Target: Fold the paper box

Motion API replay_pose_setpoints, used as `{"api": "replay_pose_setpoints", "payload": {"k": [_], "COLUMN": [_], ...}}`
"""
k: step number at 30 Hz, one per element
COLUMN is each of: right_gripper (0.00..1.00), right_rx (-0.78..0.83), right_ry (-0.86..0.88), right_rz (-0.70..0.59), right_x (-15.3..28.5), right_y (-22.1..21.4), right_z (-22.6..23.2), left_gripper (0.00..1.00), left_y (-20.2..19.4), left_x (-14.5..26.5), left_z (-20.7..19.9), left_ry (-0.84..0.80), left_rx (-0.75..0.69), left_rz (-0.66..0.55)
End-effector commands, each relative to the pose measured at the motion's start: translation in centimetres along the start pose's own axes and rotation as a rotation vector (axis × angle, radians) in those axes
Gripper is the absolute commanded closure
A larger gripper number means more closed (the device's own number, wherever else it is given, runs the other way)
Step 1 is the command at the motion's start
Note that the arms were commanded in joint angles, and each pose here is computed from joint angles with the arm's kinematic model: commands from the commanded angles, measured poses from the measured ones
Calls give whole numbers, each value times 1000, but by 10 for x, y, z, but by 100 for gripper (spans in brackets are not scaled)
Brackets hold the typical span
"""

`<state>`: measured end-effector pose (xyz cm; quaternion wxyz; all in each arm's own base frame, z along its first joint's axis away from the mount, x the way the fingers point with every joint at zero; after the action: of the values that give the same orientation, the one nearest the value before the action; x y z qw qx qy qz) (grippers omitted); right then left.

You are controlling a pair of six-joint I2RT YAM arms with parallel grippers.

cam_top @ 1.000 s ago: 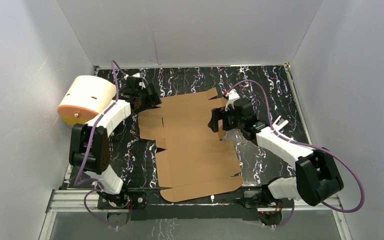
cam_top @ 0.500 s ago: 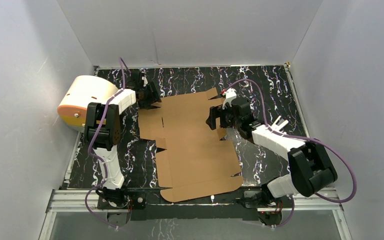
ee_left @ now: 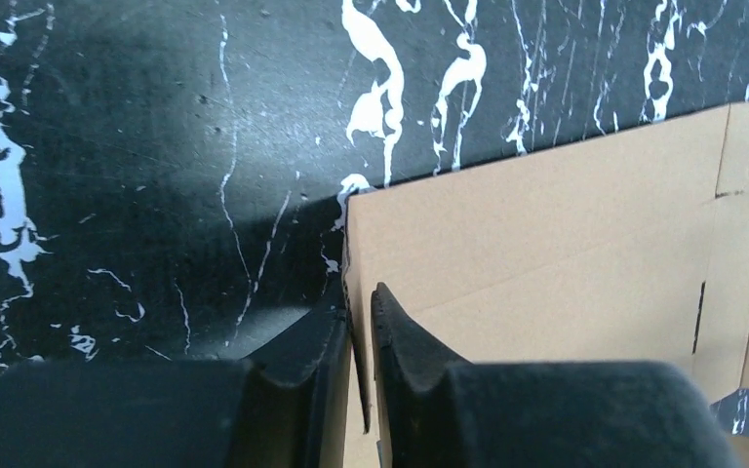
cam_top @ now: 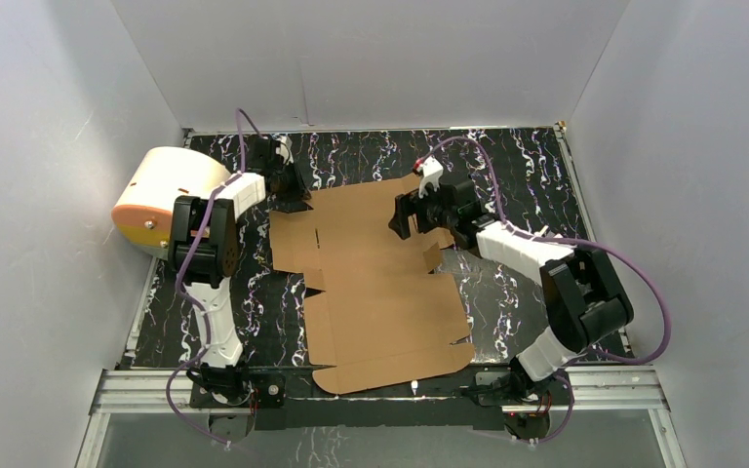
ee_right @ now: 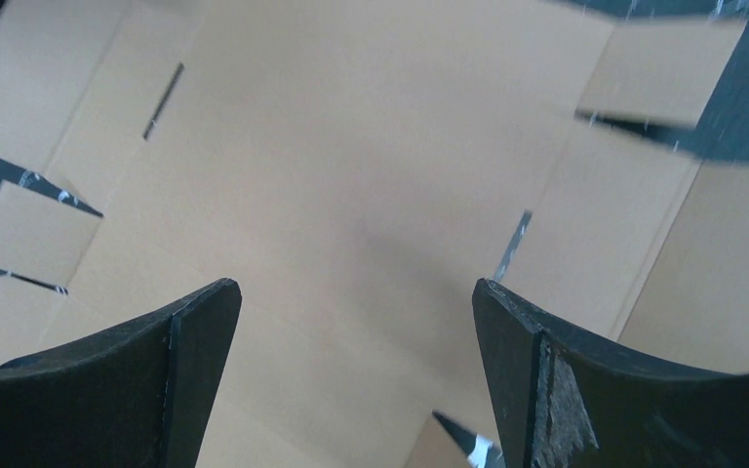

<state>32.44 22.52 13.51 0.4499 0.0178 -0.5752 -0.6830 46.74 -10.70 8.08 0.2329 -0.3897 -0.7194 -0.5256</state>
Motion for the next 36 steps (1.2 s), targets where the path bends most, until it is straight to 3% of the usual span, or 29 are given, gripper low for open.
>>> {"api": "replay_pose_setpoints", "payload": {"k": [1,6,15,20,30,36], "right_gripper": [2,2,2,2,2,8], "right_rx": [139,295,553,662,708,690], "right_ry": [82,132,185,218,370,434], "right_rz": [-75,-17,-68,-32,57,106], "right_x": [-2,-4,-6,-13,-22,-37], "right_y": [48,70,114,132,142,138], "right_z": [13,17,12,3,-23,-31], "left_gripper": [89,91,92,92,92,92], "left_y": [17,23,21,15,9,5], "left_x": [34,60,95,108,134,136], "left_z": [-20,-39,-71,-91,-115,-122], "left_ry": [-108,-185,-246,-283,-339,-367], "left_rx": [-89,-170,-326,-420,-528,-556], "left_rz": [-108,-203,-335,-385,-489,-496]}}
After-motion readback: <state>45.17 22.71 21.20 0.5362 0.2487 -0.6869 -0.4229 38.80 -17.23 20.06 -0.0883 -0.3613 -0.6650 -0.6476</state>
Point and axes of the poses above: each gripper's point midway between its finger pads, its own x axis back along the fingers, its own z axis along the line the jaws close on, y = z × x, the point moved 5 cm from there along x, back along the fingers, and after that the axes turned 7 degrees about -x, right-handed, at the moved point
